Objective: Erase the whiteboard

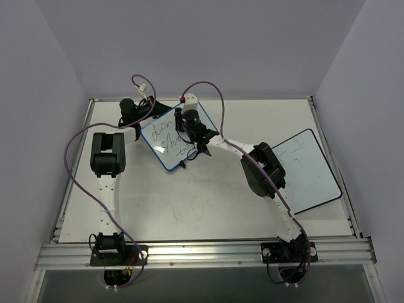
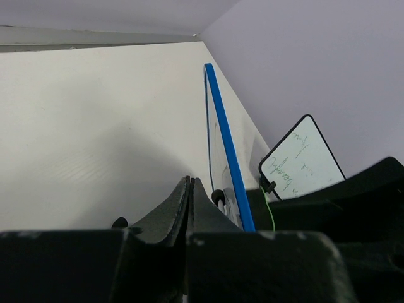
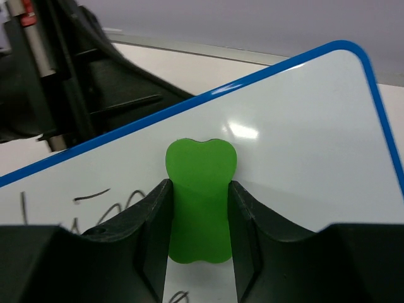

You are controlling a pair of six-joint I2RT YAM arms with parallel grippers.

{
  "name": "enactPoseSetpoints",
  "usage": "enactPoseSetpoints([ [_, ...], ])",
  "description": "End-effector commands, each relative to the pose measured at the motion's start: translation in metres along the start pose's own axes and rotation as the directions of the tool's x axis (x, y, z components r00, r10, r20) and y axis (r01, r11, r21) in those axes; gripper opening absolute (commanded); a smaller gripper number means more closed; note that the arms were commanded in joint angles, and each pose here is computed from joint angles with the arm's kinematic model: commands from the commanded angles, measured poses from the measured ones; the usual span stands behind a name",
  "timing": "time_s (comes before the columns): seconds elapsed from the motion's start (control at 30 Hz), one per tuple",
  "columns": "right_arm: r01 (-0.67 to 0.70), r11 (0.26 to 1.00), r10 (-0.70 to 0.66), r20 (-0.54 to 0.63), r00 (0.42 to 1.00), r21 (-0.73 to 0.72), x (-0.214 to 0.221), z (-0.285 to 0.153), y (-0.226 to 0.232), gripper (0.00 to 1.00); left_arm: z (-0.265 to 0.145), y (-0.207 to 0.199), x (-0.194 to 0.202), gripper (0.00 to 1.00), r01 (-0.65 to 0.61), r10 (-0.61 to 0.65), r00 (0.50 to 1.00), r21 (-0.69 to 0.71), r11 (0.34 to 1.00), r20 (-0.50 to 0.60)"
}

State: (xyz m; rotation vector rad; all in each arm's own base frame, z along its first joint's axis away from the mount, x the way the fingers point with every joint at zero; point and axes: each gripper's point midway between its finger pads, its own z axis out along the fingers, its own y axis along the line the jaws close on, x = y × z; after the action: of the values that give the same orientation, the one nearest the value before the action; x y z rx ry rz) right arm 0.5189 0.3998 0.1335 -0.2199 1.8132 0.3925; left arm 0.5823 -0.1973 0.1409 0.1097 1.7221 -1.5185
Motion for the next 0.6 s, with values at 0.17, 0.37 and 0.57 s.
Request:
enactPoseSetpoints([
  [0.17,0.065,0.981,-0.078,-0.063,0.995,-0.182,0.032,-0.032,0.083,0.04,0.015,-0.039,0.004,0.02,-0.092,0.095,0.995,0.072,0.993,-0.041],
  [0.37,0.097,0.973,-0.113,-0.064,0.992,-0.21,0.038,-0.038,0.098,0.05,0.016,-0.04,0.004,0.02,-0.094,0.097,0.994,0.069,0.993,-0.045],
  [0.57,0.118,0.979,-0.132,-0.078,0.988,-0.167,0.042,-0.035,0.082,0.05,0.016,-0.041,0.003,0.02,-0.096,0.099,0.994,0.067,0.993,-0.045],
])
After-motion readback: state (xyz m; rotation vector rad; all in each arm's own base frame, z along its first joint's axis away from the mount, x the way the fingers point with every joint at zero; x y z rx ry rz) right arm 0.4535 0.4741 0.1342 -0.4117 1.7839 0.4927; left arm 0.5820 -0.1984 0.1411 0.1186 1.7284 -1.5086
